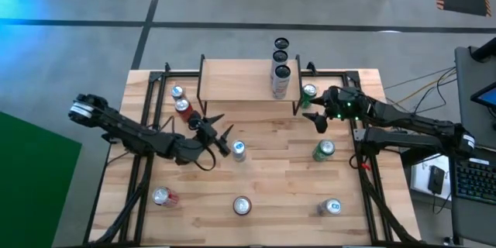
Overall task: Place canned beverage on shelf
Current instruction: Put the top blue soda can on the shelf
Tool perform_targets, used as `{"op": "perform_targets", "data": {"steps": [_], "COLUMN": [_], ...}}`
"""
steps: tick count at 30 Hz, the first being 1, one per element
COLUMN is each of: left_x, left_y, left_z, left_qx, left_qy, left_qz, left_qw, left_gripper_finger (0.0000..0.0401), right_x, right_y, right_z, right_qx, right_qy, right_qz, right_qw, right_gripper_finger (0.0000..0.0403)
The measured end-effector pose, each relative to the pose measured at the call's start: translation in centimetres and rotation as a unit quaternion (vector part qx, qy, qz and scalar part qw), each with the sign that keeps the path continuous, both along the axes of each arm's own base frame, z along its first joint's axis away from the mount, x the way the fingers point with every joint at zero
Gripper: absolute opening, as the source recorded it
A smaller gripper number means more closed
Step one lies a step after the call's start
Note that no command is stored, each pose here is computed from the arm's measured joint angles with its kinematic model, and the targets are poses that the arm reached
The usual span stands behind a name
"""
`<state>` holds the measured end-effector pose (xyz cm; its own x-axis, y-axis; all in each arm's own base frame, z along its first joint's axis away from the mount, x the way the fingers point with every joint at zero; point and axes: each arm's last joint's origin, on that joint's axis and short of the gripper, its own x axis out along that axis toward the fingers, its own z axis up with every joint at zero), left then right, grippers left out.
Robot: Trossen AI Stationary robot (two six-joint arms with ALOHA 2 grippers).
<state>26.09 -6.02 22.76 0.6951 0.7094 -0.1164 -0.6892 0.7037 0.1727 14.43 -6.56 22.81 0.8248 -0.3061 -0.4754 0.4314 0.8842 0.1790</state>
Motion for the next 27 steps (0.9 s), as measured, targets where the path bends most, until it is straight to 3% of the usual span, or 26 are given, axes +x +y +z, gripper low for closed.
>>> {"op": "perform_targets", "data": {"steps": [9, 18, 22, 27], "left_x": [-4.4, -7.3, -9.0, -10.8], "left_y": [6.3, 13.0, 13.6, 12.7], "left_z": [0.3, 0.3, 0.8, 1.8], "left_qx": [-0.056, -0.029, -0.049, -0.088], "left_qy": [-0.055, -0.053, -0.074, -0.075], "left_qz": [-0.078, -0.108, -0.097, -0.041], "left_qw": [0.994, 0.992, 0.991, 0.992], "left_gripper_finger": [0.0217, 0.0217, 0.0217, 0.0217], "right_x": [0.0, 0.1, 0.1, 0.1], "right_y": [0.4, 0.3, 0.2, 0.2], "right_z": [-0.2, 0.8, 1.5, 1.4], "right_qx": [-0.022, -0.034, -0.056, -0.069], "right_qy": [-0.049, -0.060, -0.058, -0.051], "right_qz": [0.012, -0.002, -0.006, 0.000], "right_qw": [0.998, 0.998, 0.997, 0.996], "right_gripper_finger": [0.0327, 0.0327, 0.0327, 0.0327]}}
